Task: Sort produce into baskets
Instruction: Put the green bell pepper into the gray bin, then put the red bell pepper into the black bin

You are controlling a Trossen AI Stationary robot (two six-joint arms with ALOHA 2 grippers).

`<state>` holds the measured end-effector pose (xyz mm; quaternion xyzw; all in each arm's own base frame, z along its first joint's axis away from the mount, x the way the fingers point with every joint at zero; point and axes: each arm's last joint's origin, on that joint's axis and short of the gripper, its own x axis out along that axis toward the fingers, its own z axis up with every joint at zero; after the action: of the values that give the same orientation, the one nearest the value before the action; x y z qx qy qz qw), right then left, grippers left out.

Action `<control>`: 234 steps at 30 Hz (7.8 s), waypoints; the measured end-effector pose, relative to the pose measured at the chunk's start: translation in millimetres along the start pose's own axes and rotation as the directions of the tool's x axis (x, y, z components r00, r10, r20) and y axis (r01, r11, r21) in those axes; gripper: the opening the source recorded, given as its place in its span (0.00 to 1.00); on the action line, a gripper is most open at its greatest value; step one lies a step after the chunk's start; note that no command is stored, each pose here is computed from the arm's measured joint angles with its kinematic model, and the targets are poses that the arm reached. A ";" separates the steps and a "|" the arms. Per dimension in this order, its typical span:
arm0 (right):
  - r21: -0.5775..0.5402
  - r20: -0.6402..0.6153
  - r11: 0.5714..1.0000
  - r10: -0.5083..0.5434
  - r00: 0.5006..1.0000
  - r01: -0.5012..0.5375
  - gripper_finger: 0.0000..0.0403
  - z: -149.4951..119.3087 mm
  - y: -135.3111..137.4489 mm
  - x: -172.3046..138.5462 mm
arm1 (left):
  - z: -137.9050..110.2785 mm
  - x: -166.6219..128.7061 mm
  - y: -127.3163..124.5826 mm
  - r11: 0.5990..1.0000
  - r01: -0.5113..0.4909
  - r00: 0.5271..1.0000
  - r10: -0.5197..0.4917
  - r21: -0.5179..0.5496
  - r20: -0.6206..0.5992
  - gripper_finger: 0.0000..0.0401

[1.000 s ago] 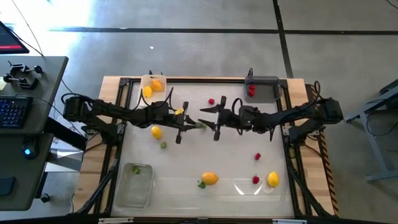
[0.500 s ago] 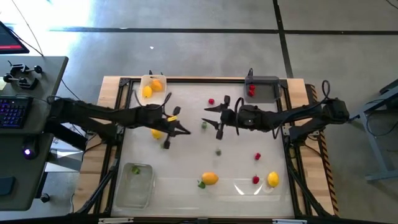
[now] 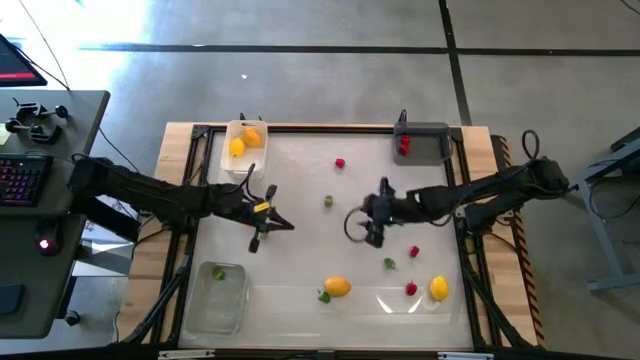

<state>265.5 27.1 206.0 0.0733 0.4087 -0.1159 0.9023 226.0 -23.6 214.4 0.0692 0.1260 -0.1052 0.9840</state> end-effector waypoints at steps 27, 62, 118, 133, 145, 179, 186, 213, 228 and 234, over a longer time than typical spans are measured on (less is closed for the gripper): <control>-0.007 -0.484 1.000 0.015 0.875 -0.021 0.46 -85.1 69.9 -6.5 | -44.0 30.3 6.8 0.998 -0.056 0.997 0.055 0.021 0.055 0.00; -0.160 -0.289 0.984 0.025 0.957 -0.074 0.00 -67.8 73.6 14.2 | -44.7 30.0 8.5 0.993 -0.114 0.993 0.113 0.020 0.040 0.00; -0.226 0.239 0.926 0.353 0.905 -0.301 0.00 25.1 26.2 39.4 | 6.5 96.0 -12.3 0.631 0.031 0.973 0.159 0.775 -0.167 0.33; -0.191 0.249 0.902 0.425 0.870 -0.387 0.00 29.0 24.7 38.6 | 6.7 96.0 -15.1 0.603 0.031 0.970 0.173 0.797 -0.169 0.27; -0.218 0.252 0.899 0.428 0.868 -0.380 0.00 29.3 24.9 38.4 | 6.7 95.9 -14.8 0.637 0.018 0.969 0.178 0.771 -0.170 0.18; -0.213 0.269 0.977 0.072 0.960 -0.014 0.42 28.5 3.4 30.4 | 65.1 -20.9 -56.3 0.967 0.128 0.867 -0.002 0.219 -0.498 0.05; -0.219 0.262 0.976 0.072 0.962 -0.013 0.42 27.7 3.5 30.6 | 79.0 -62.5 -85.1 0.927 0.157 0.796 -0.322 -0.341 -0.512 0.05; -0.217 0.248 0.976 0.069 0.966 -0.014 0.42 26.4 3.1 31.1 | -17.9 -64.5 -101.5 0.799 -0.178 0.594 -0.378 -0.575 -0.710 0.26; -0.209 0.256 0.978 0.039 0.966 0.016 0.42 26.6 2.3 31.2 | -3.1 -58.9 -91.7 0.815 0.079 0.675 -0.467 -0.574 -0.571 0.26; -0.214 0.250 0.977 0.034 0.968 0.021 0.42 25.8 2.7 31.2 | 16.0 -56.7 -59.7 0.896 0.235 0.835 -0.385 -0.377 -0.394 0.09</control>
<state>304.8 19.1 199.4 -0.0384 0.3005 -0.0764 0.9500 162.7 -73.2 238.1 -0.0865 0.3795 -0.2243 0.8934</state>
